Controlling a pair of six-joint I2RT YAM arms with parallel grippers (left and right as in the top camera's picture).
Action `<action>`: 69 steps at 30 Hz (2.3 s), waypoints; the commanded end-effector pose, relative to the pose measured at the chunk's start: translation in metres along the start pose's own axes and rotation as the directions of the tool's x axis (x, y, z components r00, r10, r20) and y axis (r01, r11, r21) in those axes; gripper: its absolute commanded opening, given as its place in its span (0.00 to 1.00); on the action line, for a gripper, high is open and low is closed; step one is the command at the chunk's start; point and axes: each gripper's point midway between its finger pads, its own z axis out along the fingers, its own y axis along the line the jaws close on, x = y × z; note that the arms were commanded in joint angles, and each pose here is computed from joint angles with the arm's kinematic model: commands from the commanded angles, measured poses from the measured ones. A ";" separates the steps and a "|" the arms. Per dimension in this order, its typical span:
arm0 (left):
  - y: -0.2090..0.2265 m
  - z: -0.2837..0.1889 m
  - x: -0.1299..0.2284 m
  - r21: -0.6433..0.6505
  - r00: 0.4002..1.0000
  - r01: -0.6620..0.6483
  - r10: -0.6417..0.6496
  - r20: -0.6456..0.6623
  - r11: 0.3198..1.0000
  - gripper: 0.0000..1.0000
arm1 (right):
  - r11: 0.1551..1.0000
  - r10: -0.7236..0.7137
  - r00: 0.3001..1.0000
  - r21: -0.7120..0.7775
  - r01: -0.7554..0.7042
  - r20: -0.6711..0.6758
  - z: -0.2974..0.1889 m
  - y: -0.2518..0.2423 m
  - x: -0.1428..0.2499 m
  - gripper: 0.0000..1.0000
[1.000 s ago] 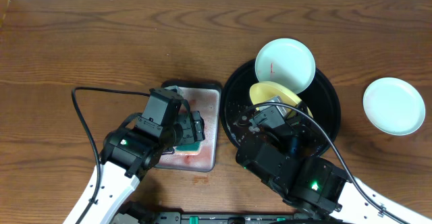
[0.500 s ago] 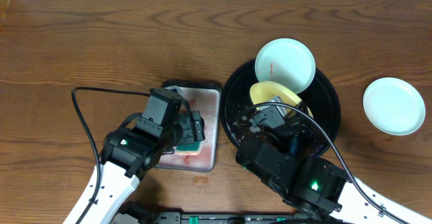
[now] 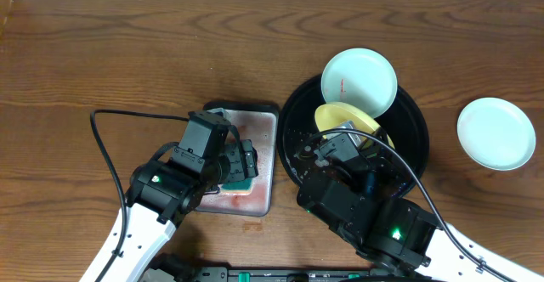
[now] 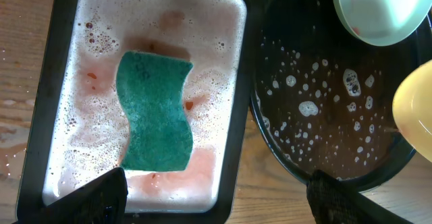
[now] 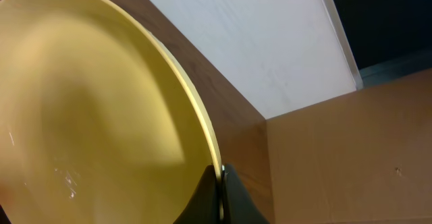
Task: Clean dirty plates on tray and stack at the side
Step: 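Tilt the yellow plate up with the right gripper and grip its edge, then carry the yellow plate right and set it on the blue plate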
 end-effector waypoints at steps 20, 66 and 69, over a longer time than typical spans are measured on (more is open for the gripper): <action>0.000 -0.001 -0.001 0.004 1.000 0.009 -0.009 0.000 1.000 0.85 | 0.998 0.000 1.000 0.058 -0.001 0.017 -0.005 -0.017 -0.005 0.01; 0.000 -0.001 -0.001 0.004 1.000 0.009 -0.009 0.000 1.000 0.86 | 0.128 0.845 0.036 0.137 -0.982 -0.534 0.163 -0.082 0.190 0.01; 0.000 -0.001 -0.001 0.004 1.000 0.009 -0.009 0.000 1.000 0.86 | -0.006 0.873 -0.163 0.323 -0.946 -0.460 0.178 -0.100 0.252 0.01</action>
